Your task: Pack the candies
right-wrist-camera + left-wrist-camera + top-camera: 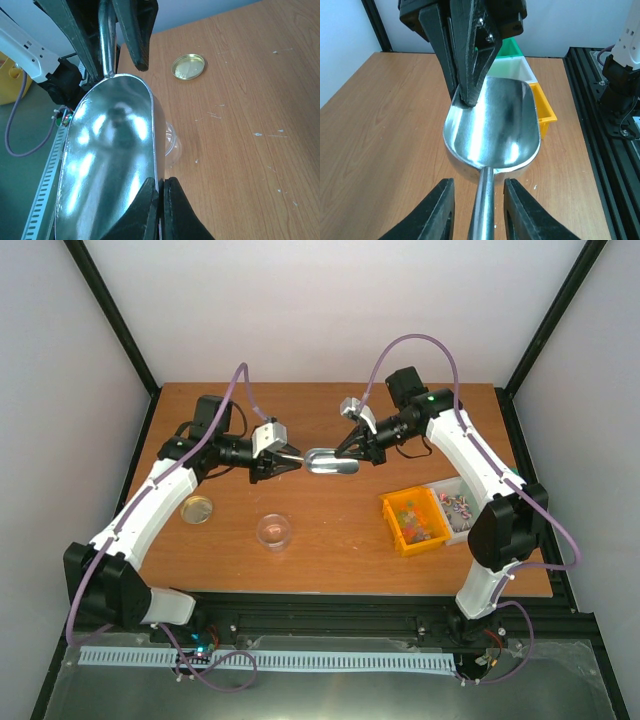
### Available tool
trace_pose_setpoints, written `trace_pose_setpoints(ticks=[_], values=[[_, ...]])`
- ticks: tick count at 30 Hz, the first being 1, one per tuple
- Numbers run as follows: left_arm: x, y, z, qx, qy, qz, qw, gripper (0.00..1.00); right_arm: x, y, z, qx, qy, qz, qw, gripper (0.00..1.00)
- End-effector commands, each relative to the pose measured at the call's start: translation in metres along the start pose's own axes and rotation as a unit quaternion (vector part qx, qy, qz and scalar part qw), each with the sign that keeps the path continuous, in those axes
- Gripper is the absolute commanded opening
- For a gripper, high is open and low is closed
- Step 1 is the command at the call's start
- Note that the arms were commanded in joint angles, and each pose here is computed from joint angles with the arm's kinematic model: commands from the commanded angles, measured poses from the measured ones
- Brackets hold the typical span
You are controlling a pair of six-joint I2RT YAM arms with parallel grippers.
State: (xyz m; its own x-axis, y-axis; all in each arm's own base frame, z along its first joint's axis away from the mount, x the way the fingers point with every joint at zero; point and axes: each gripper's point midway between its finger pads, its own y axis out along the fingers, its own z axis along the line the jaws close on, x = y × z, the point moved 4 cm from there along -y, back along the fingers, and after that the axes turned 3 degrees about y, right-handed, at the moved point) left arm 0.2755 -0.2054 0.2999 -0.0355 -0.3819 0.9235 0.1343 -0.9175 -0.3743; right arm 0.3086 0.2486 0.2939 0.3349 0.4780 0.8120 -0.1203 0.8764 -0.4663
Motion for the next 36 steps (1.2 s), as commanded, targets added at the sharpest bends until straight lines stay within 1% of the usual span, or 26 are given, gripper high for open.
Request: trace_pose_setpoints(ticks=[1,7,11,12,16,19,22,26,30,36], values=[[0.02,-0.007,-0.007,0.0,0.031,-0.025,0.999,0.27,0.001,0.004,0.002,0.012,-0.001,-0.006,1.0,0.03],[0.02,-0.007,-0.006,0.002,0.03,-0.025,0.999,0.21,-0.003,0.004,0.004,0.015,0.0,-0.005,1.0,0.03],[0.016,-0.006,-0.005,0.001,0.026,-0.02,0.999,0.19,0.0,0.003,0.005,0.017,-0.001,-0.01,1.0,0.03],[0.015,-0.005,-0.005,0.0,0.026,-0.018,1.0,0.2,0.0,0.003,0.005,0.017,-0.002,-0.011,1.0,0.03],[0.012,-0.005,-0.005,-0.001,0.027,-0.014,1.0,0.28,0.0,0.003,0.007,0.018,-0.002,-0.012,1.0,0.03],[0.011,-0.004,-0.005,-0.001,0.027,-0.011,1.0,0.29,0.0,0.003,0.006,0.018,-0.002,-0.013,1.0,0.03],[0.011,-0.004,-0.005,-0.001,0.028,-0.011,1.0,0.26,0.001,0.003,0.006,0.019,-0.002,-0.014,1.0,0.03],[0.009,-0.003,-0.005,-0.003,0.032,-0.006,0.999,0.25,0.002,0.003,0.007,0.02,-0.002,-0.016,1.0,0.03],[0.007,-0.003,-0.005,-0.006,0.032,-0.001,0.999,0.22,0.002,0.003,0.006,0.02,0.0,-0.017,1.0,0.03],[0.009,-0.003,-0.004,-0.005,0.035,-0.004,0.999,0.16,0.001,0.004,0.006,0.022,0.003,-0.015,1.0,0.03]])
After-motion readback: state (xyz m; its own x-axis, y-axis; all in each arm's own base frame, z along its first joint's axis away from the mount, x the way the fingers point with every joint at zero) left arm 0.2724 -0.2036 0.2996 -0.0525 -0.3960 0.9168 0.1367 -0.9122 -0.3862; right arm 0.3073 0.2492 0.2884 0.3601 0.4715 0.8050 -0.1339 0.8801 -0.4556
